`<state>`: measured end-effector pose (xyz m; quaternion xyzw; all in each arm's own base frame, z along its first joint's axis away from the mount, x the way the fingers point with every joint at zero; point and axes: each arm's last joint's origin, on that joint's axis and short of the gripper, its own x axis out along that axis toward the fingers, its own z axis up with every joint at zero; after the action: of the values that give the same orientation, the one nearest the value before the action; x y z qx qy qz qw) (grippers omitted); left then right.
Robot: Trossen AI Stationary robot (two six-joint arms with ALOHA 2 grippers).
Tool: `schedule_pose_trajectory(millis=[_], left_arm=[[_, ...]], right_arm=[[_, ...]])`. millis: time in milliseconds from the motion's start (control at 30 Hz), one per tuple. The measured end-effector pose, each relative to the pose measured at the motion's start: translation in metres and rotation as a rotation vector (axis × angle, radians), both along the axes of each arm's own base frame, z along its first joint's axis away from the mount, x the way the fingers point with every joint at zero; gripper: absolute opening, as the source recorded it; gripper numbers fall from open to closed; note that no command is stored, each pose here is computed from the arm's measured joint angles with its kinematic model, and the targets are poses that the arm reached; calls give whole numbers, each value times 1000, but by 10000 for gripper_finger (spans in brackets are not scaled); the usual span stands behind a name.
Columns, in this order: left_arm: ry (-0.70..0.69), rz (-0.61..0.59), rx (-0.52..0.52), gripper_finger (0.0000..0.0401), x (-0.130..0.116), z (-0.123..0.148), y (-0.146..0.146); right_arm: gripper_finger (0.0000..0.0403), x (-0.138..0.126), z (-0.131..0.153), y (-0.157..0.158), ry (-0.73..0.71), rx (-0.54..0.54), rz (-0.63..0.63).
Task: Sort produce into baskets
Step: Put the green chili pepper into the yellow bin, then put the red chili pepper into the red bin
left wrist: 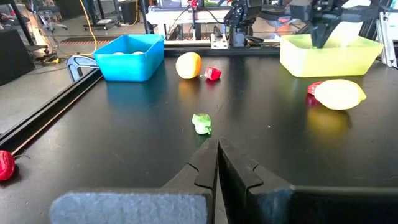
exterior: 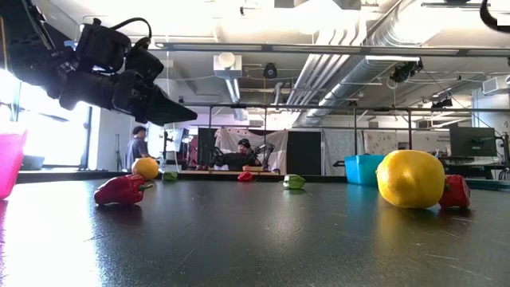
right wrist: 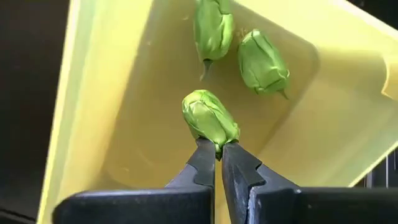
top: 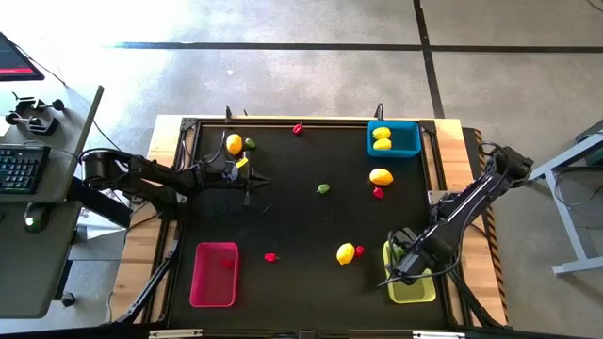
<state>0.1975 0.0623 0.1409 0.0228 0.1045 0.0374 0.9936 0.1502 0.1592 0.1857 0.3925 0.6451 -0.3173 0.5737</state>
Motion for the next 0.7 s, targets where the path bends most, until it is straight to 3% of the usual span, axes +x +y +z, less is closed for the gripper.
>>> schedule_pose_trajectory(millis=[133, 467, 600, 700], left_arm=[[-1, 1, 1, 0, 0, 0, 0], [-2, 6, 2, 0, 0, 0, 0], [-2, 6, 2, 0, 0, 0, 0], [-2, 8, 3, 0, 0, 0, 0]], right_arm=[[23, 0, -1, 0, -5, 1, 26], [156, 6, 21, -2, -55, -84, 34], [161, 15, 38, -5, -112, -135, 72], [140, 23, 52, -11, -169, -197, 98]])
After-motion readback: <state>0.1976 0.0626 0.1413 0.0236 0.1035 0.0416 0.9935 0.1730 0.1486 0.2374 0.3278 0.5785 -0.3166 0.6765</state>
